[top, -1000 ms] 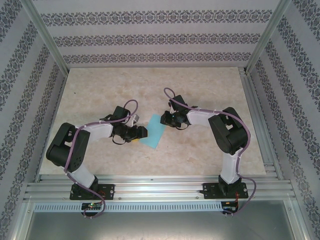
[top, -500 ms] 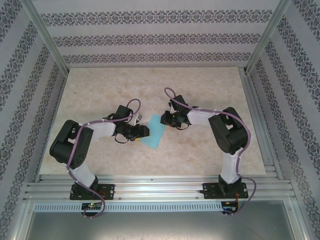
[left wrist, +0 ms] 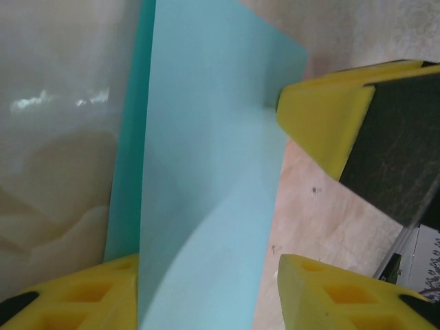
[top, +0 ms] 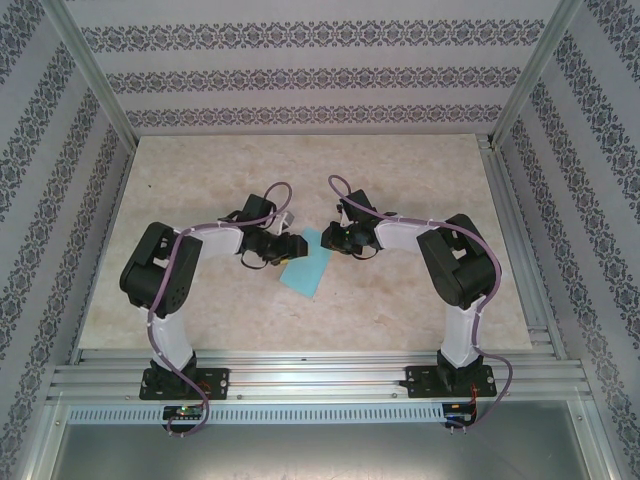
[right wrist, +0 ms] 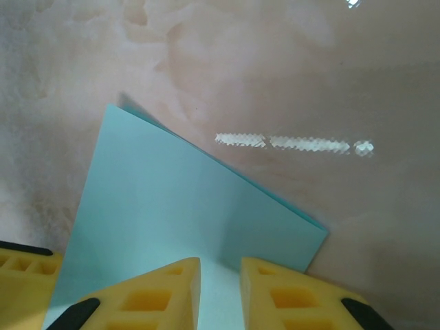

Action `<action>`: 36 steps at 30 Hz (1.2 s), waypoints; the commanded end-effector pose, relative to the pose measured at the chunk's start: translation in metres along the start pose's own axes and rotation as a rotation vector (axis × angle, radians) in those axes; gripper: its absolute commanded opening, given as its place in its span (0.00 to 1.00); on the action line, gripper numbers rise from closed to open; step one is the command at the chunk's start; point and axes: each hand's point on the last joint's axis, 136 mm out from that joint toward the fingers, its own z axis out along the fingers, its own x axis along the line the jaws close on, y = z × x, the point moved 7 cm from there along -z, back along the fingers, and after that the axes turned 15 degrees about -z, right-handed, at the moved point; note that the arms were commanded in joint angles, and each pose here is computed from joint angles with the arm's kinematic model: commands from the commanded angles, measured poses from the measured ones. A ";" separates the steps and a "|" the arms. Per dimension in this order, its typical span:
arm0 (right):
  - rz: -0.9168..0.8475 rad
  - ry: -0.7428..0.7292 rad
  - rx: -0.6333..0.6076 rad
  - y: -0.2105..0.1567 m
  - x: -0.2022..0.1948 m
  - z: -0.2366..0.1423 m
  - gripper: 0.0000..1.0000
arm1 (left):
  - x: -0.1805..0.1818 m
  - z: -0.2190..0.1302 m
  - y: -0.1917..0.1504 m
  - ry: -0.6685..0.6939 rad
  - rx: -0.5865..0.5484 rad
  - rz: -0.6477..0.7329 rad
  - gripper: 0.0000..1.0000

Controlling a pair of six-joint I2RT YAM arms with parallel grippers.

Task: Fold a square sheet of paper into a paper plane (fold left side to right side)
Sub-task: Third fold the triangle at the center of the table.

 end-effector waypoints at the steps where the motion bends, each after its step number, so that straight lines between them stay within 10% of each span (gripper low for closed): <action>1: -0.008 -0.003 0.040 -0.010 -0.005 0.007 0.23 | -0.009 0.005 0.006 -0.007 0.019 0.046 0.48; 17: -0.145 0.001 -0.129 0.002 0.024 -0.059 0.35 | -0.005 0.002 0.008 0.023 -0.034 -0.073 0.05; 25: -0.367 0.024 -0.199 -0.057 0.078 -0.096 0.49 | -0.001 -0.006 -0.002 0.049 -0.038 -0.174 0.02; 36: -0.692 -0.148 -0.080 -0.093 0.149 -0.050 0.54 | 0.001 -0.003 -0.002 0.064 -0.017 -0.193 0.01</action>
